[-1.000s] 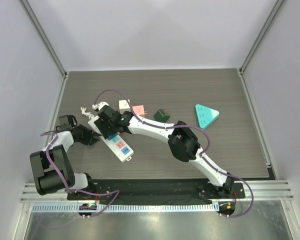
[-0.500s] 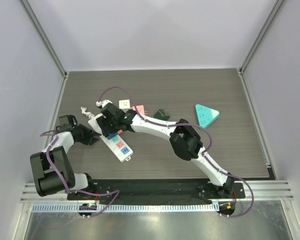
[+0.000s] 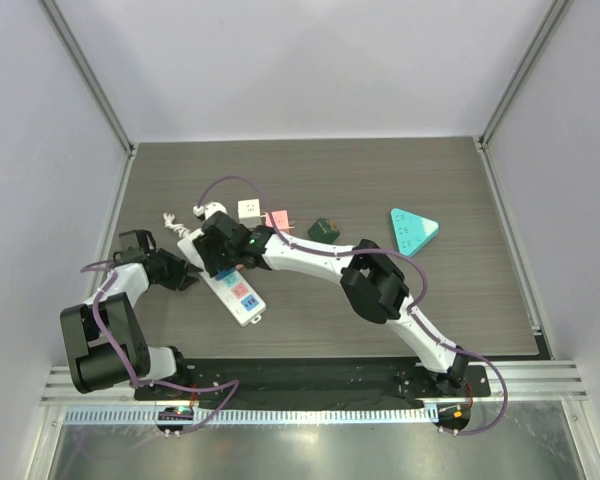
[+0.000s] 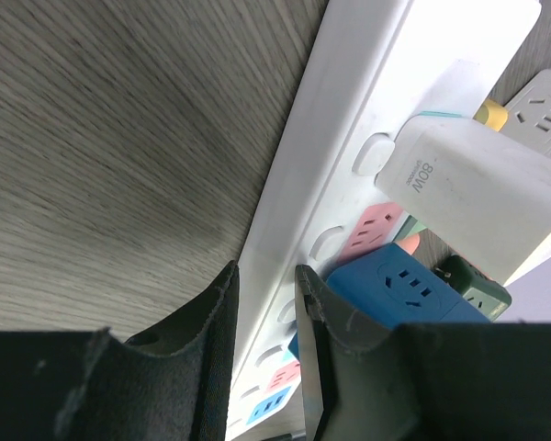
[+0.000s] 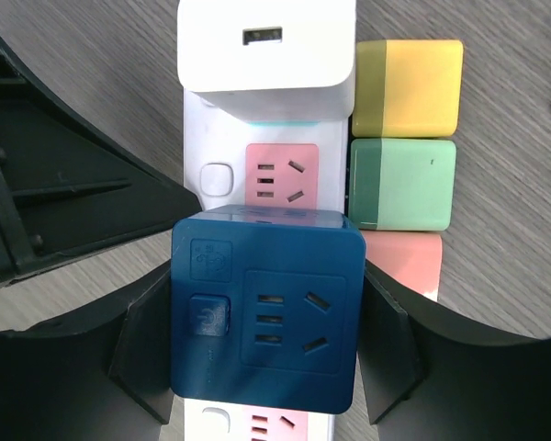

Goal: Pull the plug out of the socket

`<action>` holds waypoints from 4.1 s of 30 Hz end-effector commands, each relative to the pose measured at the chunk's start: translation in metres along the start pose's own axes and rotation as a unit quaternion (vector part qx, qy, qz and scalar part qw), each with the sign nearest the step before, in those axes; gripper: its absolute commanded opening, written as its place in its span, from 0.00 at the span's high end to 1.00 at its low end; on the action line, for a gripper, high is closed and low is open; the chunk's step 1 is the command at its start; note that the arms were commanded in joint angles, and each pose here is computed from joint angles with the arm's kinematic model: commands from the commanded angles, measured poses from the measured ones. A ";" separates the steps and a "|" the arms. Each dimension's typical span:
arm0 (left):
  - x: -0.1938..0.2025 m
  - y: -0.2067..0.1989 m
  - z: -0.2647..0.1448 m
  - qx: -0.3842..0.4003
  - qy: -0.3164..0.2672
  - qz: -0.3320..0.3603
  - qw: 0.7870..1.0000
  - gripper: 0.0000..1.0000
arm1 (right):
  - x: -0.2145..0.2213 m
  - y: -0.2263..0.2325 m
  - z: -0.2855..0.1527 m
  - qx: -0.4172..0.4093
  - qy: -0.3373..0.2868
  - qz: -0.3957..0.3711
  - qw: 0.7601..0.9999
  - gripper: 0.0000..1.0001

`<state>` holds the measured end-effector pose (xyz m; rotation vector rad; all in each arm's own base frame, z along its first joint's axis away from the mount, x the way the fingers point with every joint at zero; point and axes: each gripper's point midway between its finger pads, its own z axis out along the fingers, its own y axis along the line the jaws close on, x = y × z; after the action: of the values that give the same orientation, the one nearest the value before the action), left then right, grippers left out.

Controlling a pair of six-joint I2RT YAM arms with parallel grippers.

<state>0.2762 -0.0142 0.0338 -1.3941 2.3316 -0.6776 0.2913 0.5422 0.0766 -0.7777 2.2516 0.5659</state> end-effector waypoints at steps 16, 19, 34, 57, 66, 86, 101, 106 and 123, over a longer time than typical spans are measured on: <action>0.018 0.041 0.002 -0.084 0.019 -0.001 0.996 0.69 | -0.072 0.046 -0.071 -0.009 -0.117 -0.042 0.992 0.99; 0.018 0.041 0.003 -0.085 0.021 -0.001 0.996 0.69 | -0.070 0.045 -0.069 0.026 -0.120 -0.073 0.990 0.99; 0.020 0.027 -0.004 -0.067 0.020 0.009 0.997 0.69 | -0.084 0.081 -0.081 -0.192 -0.100 0.079 0.973 0.99; 0.022 0.020 -0.010 -0.061 0.019 0.014 0.998 0.69 | -0.091 0.080 -0.089 -0.136 -0.124 0.012 0.983 0.99; 0.019 0.009 -0.021 -0.056 0.020 0.033 0.998 0.68 | -0.067 0.073 -0.075 -0.044 -0.129 -0.128 0.982 0.99; 0.018 0.010 -0.027 -0.052 0.004 0.036 0.998 0.68 | -0.091 0.056 -0.101 -0.112 -0.126 0.020 0.986 0.99; 0.012 -0.011 -0.063 -0.024 -0.033 0.080 0.996 0.63 | -0.013 -0.151 -0.191 -0.015 -0.120 0.157 0.980 0.99; 0.007 -0.011 -0.062 -0.022 -0.034 0.074 0.996 0.61 | 0.050 -0.199 -0.187 -0.043 -0.082 0.251 0.964 0.99; -0.037 -0.013 -0.044 0.007 -0.033 -0.025 0.999 0.60 | 0.092 -0.228 -0.149 -0.007 -0.036 0.273 0.961 0.56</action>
<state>0.2594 0.0195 0.0686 -1.4740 2.3165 -0.5828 0.2951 0.2512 0.0519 -0.1071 2.4714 0.8732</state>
